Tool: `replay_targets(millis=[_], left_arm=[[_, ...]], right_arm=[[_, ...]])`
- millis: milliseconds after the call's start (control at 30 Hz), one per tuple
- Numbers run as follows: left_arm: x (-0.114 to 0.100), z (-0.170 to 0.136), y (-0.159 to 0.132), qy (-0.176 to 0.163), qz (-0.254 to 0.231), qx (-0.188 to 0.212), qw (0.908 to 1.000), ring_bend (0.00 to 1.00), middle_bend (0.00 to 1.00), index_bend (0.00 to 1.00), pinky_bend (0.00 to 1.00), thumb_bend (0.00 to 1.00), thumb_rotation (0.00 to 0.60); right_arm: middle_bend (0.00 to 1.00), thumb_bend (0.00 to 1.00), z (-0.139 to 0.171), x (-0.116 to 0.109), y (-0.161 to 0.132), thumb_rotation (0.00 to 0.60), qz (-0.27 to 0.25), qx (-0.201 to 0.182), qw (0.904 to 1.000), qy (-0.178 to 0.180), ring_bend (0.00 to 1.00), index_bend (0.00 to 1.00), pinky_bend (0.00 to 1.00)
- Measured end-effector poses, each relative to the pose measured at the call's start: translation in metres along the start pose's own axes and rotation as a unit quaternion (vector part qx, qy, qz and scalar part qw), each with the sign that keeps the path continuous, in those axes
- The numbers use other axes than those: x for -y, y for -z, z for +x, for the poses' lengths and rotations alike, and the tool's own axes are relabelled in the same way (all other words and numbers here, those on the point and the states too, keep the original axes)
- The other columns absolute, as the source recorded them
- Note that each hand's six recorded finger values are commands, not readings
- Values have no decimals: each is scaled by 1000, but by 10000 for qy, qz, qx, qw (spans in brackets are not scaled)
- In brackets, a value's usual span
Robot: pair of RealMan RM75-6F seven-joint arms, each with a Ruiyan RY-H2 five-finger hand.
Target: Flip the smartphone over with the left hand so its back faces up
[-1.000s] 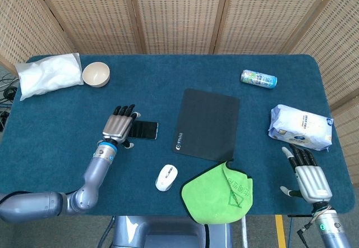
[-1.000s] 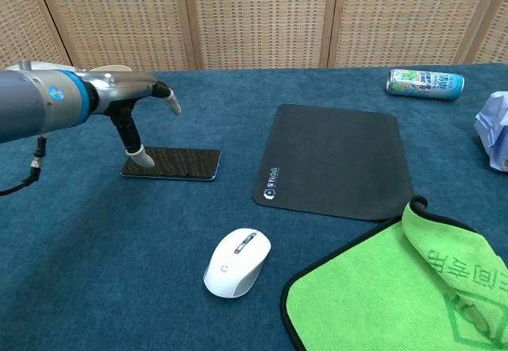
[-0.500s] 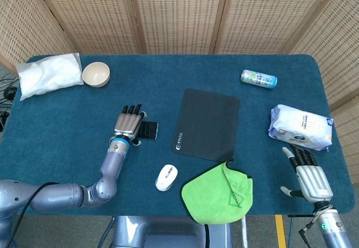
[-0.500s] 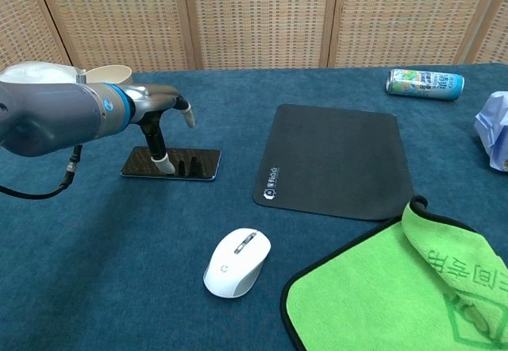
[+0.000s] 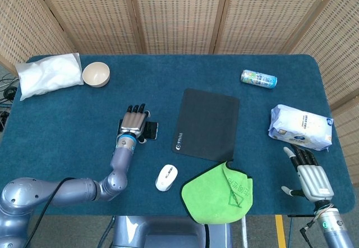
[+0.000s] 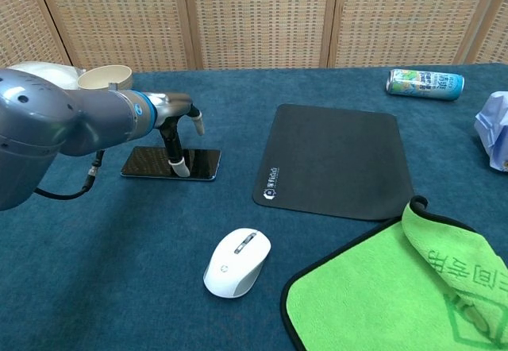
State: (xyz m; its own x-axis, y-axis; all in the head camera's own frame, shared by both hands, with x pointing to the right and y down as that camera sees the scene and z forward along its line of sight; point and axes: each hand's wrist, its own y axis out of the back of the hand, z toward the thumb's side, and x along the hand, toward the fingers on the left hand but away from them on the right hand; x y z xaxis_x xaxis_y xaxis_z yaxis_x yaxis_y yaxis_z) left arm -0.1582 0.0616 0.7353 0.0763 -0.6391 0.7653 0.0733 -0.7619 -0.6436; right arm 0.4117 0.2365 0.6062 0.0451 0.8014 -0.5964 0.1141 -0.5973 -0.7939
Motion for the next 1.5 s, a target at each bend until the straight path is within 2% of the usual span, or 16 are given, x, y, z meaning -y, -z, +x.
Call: replay_targets(millis=[200, 1500], left_arm=[[4, 6, -15, 61, 84, 65, 9999, 0, 0, 232, 0, 27, 600], [15, 12, -22, 178, 212, 31, 9996, 0, 0, 286, 0, 47, 600]], right_arm=[[0, 2, -2, 0, 3, 600, -41, 33, 10000, -18, 0, 0, 0], [0, 2, -2, -3, 7, 600, -115, 55, 9999, 15, 0, 0, 0]])
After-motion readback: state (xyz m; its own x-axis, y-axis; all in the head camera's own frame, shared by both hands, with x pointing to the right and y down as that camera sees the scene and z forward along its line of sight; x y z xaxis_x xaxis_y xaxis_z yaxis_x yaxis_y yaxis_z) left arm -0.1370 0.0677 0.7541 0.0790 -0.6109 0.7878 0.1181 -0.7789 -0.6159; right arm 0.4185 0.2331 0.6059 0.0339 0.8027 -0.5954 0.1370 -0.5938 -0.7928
